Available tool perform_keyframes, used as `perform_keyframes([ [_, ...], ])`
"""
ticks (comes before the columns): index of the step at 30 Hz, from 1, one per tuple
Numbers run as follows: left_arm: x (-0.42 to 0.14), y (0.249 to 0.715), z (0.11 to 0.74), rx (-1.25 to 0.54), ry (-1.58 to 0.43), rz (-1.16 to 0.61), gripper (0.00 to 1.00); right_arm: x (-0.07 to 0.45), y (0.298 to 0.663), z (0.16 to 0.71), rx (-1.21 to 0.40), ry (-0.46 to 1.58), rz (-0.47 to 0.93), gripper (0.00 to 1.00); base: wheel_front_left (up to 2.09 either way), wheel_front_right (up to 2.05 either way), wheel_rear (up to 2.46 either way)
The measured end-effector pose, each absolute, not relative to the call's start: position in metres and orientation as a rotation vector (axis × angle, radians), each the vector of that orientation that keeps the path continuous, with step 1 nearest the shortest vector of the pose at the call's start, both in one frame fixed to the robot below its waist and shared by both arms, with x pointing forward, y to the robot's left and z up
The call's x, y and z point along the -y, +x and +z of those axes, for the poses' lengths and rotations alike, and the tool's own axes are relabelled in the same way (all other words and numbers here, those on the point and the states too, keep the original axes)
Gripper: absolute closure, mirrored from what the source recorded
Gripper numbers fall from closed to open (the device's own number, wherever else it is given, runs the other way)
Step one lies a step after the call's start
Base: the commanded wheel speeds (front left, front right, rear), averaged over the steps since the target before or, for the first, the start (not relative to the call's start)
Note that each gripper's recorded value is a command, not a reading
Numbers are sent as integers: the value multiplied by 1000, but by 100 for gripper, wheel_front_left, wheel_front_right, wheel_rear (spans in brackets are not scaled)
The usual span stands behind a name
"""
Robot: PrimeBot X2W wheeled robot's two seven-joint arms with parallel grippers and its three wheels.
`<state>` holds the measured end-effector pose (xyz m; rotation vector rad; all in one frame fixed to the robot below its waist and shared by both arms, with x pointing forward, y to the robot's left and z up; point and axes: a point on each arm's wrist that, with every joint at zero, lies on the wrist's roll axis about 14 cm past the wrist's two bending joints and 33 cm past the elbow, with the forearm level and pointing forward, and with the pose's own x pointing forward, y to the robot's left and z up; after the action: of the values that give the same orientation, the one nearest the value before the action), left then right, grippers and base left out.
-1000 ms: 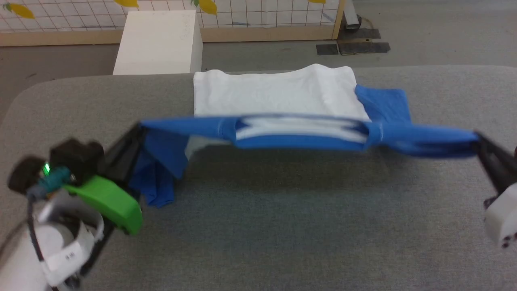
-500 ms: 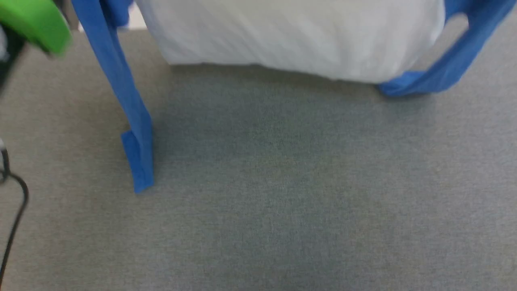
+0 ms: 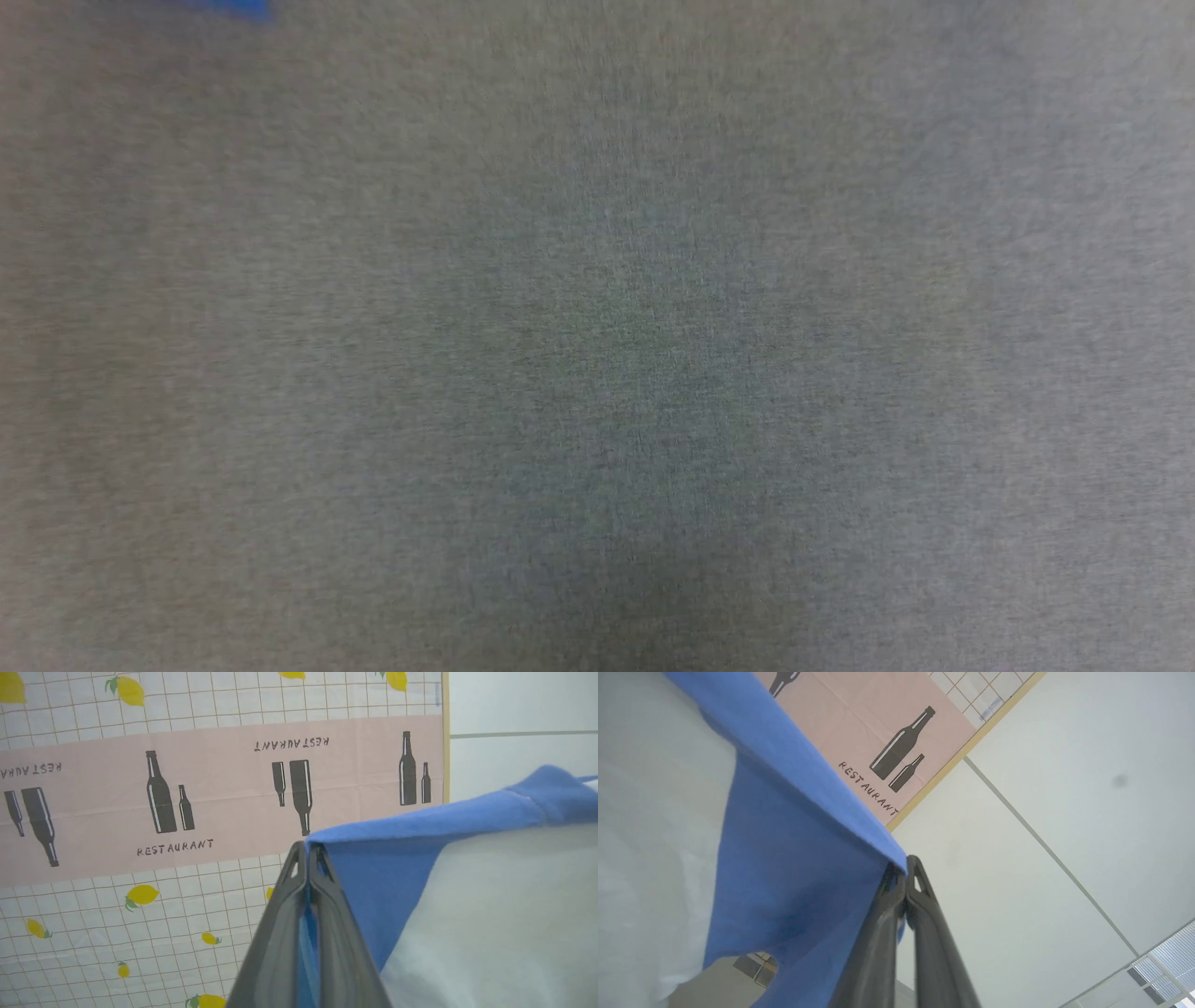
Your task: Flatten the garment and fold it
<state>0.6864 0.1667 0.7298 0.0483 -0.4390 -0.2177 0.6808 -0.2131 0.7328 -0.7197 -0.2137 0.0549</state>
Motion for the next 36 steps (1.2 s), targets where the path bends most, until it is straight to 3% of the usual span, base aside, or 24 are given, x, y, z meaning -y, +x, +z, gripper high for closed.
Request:
perform_keyframes([
  [6, -169, 712, 716, 531, 10, -185, 100, 212, 713, 703, 232, -728, 51, 100, 0, 0, 0],
  [11, -170, 733, 640, 339, 66, -201, 100, 212, 726, 643, 126, -709, 105, 100, 0, 0, 0],
  [15, -176, 728, 560, 113, 115, -221, 100, 206, 712, 569, -20, -665, 200, 100, 0, 0, 0],
  [24, -186, 648, 442, -287, 113, -273, 100, 194, 637, 483, -223, -533, 352, 100, 0, 0, 0],
  [29, -181, 583, 413, -428, 72, -318, 100, 195, 589, 477, -257, -474, 391, 100, 0, 0, 0],
  [36, -178, 482, 404, -575, -46, -348, 100, 202, 491, 455, -417, -407, 433, 100, 0, 0, 0],
])
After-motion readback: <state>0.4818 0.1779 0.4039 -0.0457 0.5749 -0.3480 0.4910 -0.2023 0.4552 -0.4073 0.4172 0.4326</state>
